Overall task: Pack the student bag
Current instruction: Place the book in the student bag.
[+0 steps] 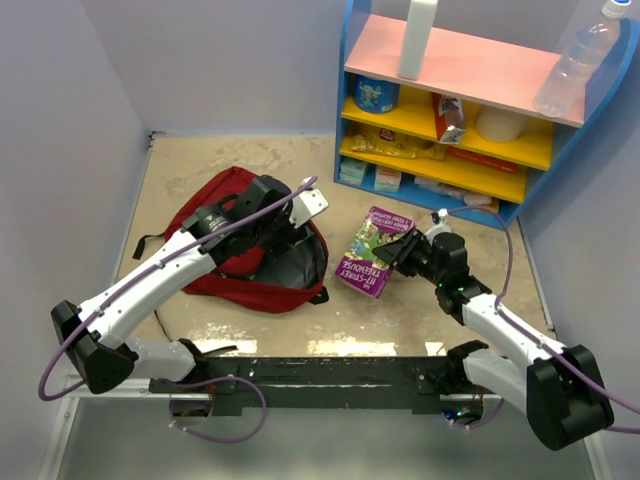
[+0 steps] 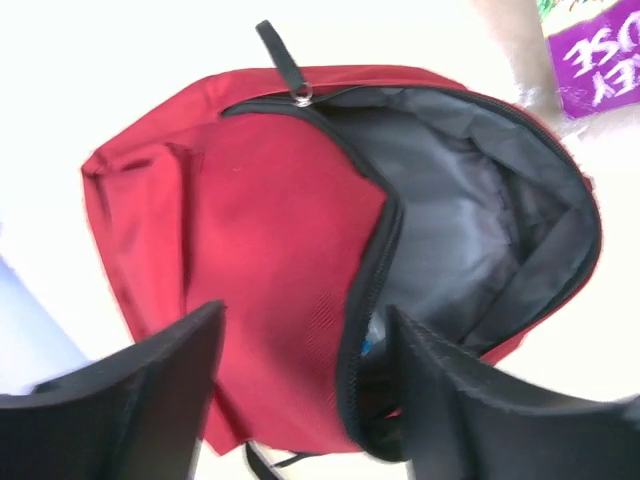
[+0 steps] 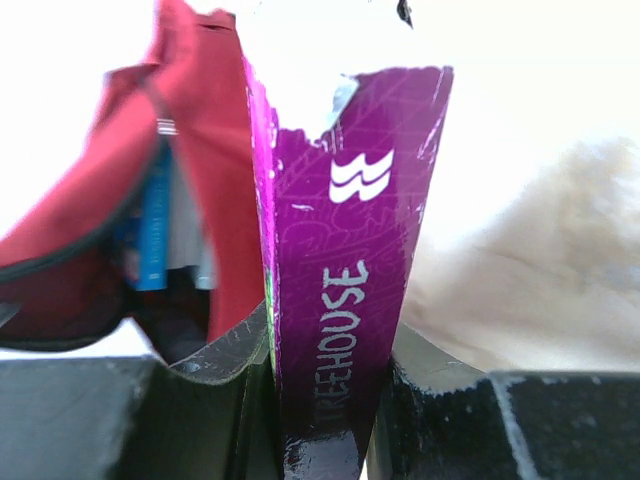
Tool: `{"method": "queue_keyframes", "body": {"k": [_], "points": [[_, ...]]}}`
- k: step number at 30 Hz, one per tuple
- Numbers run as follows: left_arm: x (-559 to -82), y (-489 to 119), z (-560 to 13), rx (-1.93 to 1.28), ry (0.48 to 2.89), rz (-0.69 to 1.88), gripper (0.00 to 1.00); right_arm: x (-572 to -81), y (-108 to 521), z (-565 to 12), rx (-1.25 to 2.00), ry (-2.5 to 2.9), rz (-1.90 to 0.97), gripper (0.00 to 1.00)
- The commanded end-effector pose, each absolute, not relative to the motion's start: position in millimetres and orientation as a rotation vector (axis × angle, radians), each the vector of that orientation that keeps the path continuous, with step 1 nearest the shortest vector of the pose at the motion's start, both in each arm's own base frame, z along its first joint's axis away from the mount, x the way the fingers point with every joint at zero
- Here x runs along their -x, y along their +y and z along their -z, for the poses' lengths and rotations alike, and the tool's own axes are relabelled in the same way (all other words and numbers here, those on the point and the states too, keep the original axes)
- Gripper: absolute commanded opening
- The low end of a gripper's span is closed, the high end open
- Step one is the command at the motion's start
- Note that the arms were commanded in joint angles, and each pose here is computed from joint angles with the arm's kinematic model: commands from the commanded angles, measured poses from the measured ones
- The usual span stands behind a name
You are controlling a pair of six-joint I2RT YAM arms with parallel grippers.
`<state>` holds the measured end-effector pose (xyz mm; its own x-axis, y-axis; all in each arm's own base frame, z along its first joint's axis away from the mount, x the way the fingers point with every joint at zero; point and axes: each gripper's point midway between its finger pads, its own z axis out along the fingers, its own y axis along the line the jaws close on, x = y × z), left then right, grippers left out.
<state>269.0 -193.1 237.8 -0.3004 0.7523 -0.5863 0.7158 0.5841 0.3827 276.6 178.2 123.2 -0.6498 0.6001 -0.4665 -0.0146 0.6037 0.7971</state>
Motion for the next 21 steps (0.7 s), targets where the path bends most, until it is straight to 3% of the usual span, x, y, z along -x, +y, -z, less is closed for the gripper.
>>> {"method": "queue_keyframes", "body": {"k": [1, 2, 5, 8, 17, 21], "points": [[-276, -183, -259, -1.131, 1.997, -0.132, 0.60, -288, 192, -223, -0.301, 1.826, -1.188, 0.00], [-278, -182, -263, -1.123, 1.992, -0.137, 0.43, -285, 194, -233, -0.283, 1.803, -1.211, 0.00], [-282, -183, -274, -1.097, 1.967, -0.147, 0.15, -275, 206, -263, -0.204, 1.741, -1.333, 0.00], [-286, -183, -286, -1.078, 1.944, -0.159, 0.02, -259, 224, -284, -0.103, 1.712, -1.473, 0.00], [-292, -192, -320, -1.049, 1.881, -0.120, 0.00, -180, 304, -266, 0.248, 1.814, -1.836, 0.00], [-288, -198, -318, -1.068, 1.884, -0.075, 0.00, -173, 327, -246, 0.308, 1.872, -1.901, 0.00]]}}
